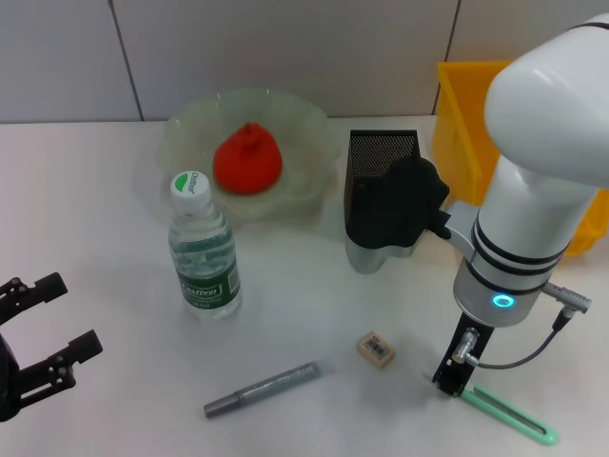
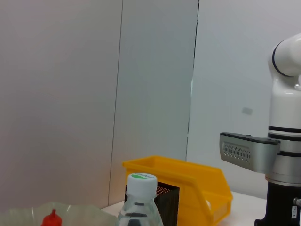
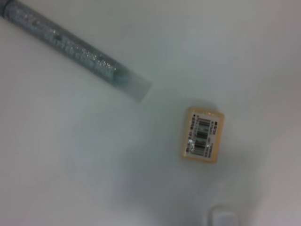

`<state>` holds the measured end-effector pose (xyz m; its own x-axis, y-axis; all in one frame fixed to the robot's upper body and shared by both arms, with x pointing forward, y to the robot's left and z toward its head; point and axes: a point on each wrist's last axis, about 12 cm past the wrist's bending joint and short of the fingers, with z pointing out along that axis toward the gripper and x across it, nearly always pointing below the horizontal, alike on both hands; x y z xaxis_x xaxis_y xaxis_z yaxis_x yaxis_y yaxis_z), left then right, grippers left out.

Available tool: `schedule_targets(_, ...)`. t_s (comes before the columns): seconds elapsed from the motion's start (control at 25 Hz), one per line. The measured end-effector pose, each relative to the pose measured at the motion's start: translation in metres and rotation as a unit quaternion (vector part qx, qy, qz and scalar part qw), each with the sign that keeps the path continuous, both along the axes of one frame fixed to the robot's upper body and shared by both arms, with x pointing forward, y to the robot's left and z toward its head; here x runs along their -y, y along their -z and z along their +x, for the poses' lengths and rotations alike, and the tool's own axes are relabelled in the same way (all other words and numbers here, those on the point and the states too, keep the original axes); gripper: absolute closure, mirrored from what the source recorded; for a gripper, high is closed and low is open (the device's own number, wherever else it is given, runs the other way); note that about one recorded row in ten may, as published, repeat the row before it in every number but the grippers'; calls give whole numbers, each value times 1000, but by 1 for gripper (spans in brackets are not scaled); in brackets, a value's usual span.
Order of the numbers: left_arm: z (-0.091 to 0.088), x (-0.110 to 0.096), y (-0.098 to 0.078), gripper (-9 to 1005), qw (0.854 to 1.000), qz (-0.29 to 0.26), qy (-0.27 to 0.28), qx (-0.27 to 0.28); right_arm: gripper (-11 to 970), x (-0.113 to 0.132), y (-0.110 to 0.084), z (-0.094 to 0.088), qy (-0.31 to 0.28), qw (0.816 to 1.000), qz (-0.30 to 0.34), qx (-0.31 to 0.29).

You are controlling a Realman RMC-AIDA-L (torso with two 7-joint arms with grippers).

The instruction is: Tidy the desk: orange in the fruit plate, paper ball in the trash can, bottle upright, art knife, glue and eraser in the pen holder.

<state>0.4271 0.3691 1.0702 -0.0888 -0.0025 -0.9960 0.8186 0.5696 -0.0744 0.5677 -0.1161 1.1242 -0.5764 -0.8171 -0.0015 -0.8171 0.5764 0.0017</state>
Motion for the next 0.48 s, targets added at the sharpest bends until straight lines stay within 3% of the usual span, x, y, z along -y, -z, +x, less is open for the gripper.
schedule_targets(0.32, -1, -1, -1, 190, 1000, -2, -3, 2, 776, 3, -8, 2, 10, 1000, 23, 5)
schedule_targets(0.44, -1, -1, -1, 191, 1000, -2, -3, 2, 791, 9, -25, 5, 18, 998, 59, 18)
schedule_targets(0.48, -1, -1, -1, 191, 1000, -2, -3, 2, 791, 17, -45, 9, 29, 995, 88, 42)
